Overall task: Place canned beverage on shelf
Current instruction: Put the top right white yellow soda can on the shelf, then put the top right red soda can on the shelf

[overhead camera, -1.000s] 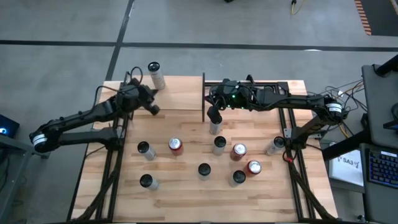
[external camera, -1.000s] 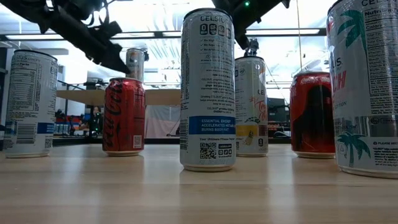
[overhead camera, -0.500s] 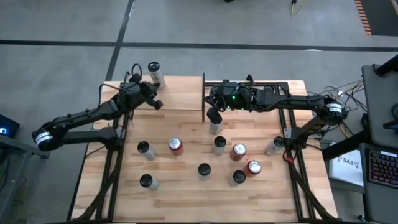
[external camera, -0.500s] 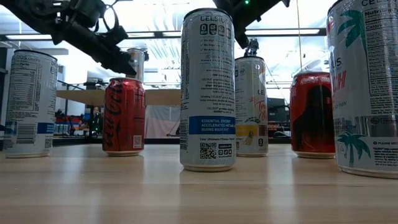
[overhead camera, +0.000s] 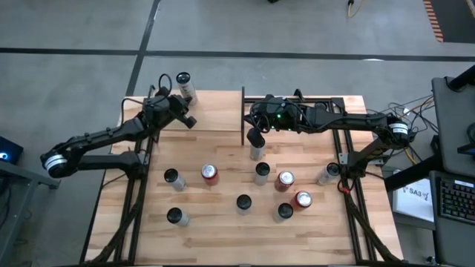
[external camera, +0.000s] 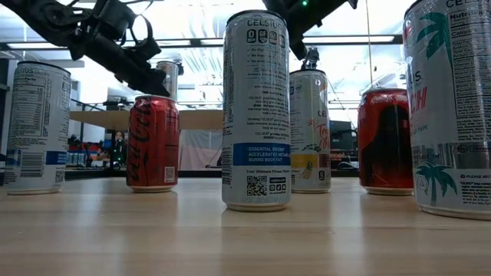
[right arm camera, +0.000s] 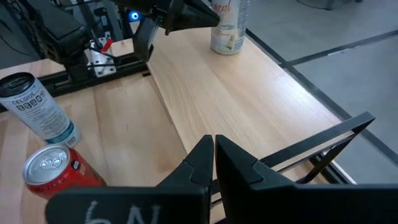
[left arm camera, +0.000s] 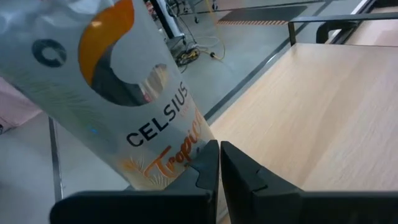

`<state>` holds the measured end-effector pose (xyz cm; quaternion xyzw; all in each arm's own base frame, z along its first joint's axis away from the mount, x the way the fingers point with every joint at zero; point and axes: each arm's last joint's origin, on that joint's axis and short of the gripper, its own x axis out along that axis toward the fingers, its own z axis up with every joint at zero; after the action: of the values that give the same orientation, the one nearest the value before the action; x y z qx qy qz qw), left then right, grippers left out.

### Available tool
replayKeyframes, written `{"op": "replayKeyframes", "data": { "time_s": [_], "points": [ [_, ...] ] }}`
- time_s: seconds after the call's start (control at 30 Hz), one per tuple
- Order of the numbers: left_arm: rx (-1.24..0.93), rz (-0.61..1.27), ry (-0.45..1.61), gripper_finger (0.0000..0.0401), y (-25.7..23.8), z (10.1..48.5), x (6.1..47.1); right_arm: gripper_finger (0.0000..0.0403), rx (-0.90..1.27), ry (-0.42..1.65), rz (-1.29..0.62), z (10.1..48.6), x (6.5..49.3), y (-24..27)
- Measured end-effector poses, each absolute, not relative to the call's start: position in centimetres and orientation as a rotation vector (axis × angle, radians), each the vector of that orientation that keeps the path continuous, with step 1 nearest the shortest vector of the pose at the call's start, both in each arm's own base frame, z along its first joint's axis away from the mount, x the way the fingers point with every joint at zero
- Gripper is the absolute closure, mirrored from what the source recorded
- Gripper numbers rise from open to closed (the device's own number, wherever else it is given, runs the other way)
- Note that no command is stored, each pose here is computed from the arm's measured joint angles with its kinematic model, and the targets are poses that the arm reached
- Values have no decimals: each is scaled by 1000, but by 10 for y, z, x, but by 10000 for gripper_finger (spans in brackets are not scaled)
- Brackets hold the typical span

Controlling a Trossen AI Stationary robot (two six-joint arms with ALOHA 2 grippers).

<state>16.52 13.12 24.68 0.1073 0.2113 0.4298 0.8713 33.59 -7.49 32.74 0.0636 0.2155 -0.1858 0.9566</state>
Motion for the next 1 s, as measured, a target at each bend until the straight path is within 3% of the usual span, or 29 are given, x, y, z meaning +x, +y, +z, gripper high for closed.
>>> {"op": "replayKeyframes", "data": {
  "time_s": [1.0],
  "points": [
    [114,599,184,401,58,281,155,394,165,440,-351,327,338,-62]
  ]
}}
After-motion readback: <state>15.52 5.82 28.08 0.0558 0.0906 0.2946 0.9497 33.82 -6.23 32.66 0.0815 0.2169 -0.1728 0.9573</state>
